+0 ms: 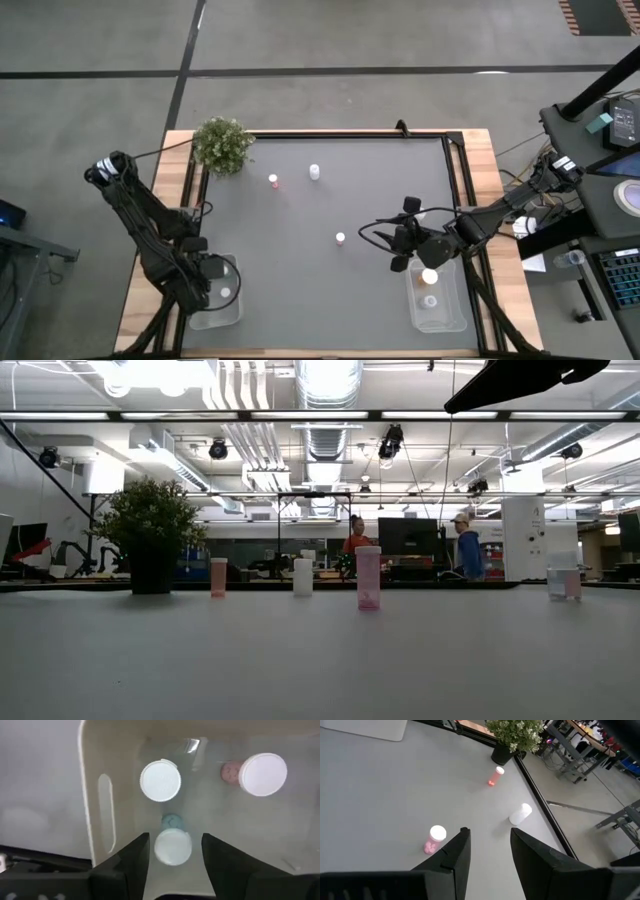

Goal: Pick and place medicine bottles into bin by pill shape (circle, oval)
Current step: Put the transparent capsule bottle into the transparent bin

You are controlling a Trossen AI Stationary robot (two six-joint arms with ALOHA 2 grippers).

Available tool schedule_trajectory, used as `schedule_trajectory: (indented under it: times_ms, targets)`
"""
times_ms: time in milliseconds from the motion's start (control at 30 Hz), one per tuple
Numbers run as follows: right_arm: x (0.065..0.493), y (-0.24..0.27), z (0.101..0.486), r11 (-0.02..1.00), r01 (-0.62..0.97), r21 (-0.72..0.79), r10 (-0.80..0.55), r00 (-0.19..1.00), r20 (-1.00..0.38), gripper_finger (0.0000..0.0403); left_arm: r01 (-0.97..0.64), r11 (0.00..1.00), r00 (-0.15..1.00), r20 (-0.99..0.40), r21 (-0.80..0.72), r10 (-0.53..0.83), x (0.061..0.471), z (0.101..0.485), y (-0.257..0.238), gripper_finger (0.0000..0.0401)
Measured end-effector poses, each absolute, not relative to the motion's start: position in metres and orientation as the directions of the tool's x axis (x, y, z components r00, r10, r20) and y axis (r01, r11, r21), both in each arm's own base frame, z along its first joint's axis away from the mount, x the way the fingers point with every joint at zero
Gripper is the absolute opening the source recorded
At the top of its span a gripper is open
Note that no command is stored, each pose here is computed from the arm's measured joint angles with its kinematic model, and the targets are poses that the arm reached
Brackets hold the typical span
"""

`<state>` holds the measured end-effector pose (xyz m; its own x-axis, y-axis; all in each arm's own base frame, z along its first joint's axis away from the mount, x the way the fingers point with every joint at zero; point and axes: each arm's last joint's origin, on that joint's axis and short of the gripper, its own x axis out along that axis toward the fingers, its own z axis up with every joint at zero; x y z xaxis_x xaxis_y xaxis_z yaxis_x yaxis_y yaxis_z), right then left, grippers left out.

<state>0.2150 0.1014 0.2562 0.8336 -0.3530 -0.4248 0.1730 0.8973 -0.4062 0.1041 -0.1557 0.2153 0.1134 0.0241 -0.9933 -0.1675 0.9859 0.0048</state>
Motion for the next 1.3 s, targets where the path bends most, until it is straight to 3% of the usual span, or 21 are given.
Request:
schedule_trajectory:
  times_ms: [300, 500, 633, 800, 900, 1100, 1300]
  targets:
    - [0.215, 0.101, 0.256, 0.897, 0.173, -0.406, -0.353, 0.834, -0.424, 0.0130, -0.179, 0.984, 0.148, -0.989, -0.028, -0.001, 0.108, 0.243, -0.156, 0.0163]
    - [0.216, 0.102, 0.258, 0.902, 0.180, -0.393, -0.348, 0.842, -0.413, 0.0130, -0.249, 0.966, 0.331, -0.944, -0.073, 0.014, 0.125, 0.272, -0.154, 0.0162]
    - [0.216, 0.102, 0.258, 0.912, 0.188, -0.365, -0.339, 0.845, -0.413, 0.0130, -0.302, 0.951, 0.484, -0.870, -0.066, 0.093, 0.142, 0.294, -0.145, 0.0162]
    - [0.216, 0.102, 0.257, 0.922, 0.213, -0.322, -0.340, 0.844, -0.415, 0.0130, -0.224, 0.973, 0.682, -0.702, 0.063, 0.203, 0.165, 0.313, -0.136, 0.0162]
    - [0.216, 0.102, 0.257, 0.929, 0.234, -0.286, -0.340, 0.844, -0.414, 0.0130, -0.131, 0.978, 0.765, -0.612, 0.160, 0.202, 0.179, 0.321, -0.131, 0.0162]
    - [0.217, 0.103, 0.257, 0.939, 0.273, -0.211, -0.338, 0.848, -0.409, 0.0130, -0.035, 0.943, 0.863, -0.465, 0.332, 0.196, 0.198, 0.320, -0.115, 0.0162]
    - [0.227, 0.109, 0.253, 0.943, 0.285, -0.169, -0.329, 0.862, -0.384, 0.0130, -0.073, 0.905, 0.910, -0.343, 0.419, 0.232, 0.204, 0.304, -0.090, 0.0162]
